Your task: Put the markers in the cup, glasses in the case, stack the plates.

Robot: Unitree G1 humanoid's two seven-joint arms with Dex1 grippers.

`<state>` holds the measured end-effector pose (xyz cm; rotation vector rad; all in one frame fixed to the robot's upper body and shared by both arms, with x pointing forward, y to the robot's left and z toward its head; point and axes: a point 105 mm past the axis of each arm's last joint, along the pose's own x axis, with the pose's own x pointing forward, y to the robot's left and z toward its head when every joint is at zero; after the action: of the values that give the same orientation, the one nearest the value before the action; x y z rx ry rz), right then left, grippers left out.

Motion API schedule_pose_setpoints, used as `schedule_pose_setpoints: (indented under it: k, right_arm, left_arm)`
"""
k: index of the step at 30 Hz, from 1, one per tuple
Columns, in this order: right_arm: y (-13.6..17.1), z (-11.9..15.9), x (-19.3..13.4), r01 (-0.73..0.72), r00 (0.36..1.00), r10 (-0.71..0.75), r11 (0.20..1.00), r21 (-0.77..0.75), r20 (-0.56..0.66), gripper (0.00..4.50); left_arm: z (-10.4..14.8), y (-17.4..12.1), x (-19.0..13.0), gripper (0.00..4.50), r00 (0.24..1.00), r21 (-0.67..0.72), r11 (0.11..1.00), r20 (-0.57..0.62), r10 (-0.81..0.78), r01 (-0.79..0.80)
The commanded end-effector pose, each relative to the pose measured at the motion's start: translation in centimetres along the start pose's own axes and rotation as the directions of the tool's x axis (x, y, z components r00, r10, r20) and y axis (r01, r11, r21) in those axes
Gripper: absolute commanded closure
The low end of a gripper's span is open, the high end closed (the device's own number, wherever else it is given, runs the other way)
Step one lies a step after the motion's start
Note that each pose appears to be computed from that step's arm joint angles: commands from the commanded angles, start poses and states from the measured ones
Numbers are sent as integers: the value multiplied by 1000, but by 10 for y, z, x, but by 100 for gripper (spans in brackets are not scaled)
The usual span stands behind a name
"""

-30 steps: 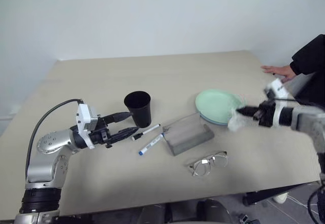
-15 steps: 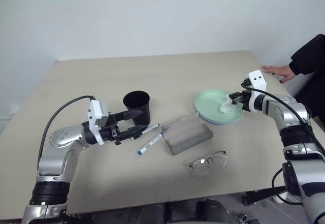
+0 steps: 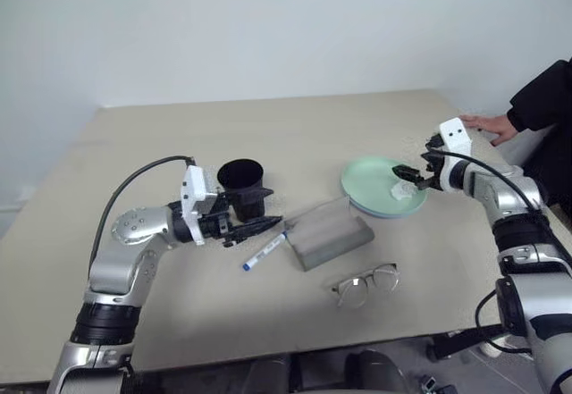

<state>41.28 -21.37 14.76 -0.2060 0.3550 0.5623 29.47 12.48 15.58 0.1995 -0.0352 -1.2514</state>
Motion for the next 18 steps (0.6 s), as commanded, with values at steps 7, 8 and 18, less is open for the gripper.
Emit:
schedule_pose_setpoints:
  k: [7,8,18]
  right_arm:
    - [24,23,-64,-317,946,324,930,-188,6,5]
    - [24,24,-70,-346,936,351,919,-190,-6,5]
    - [30,30,-94,-438,896,442,870,-225,-34,5]
  left_arm:
    - [13,-18,60,167,981,54,982,-83,-176,180]
    - [14,-21,66,167,976,54,978,-91,-197,202]
    - [-5,-38,102,167,910,8,957,-313,-274,291]
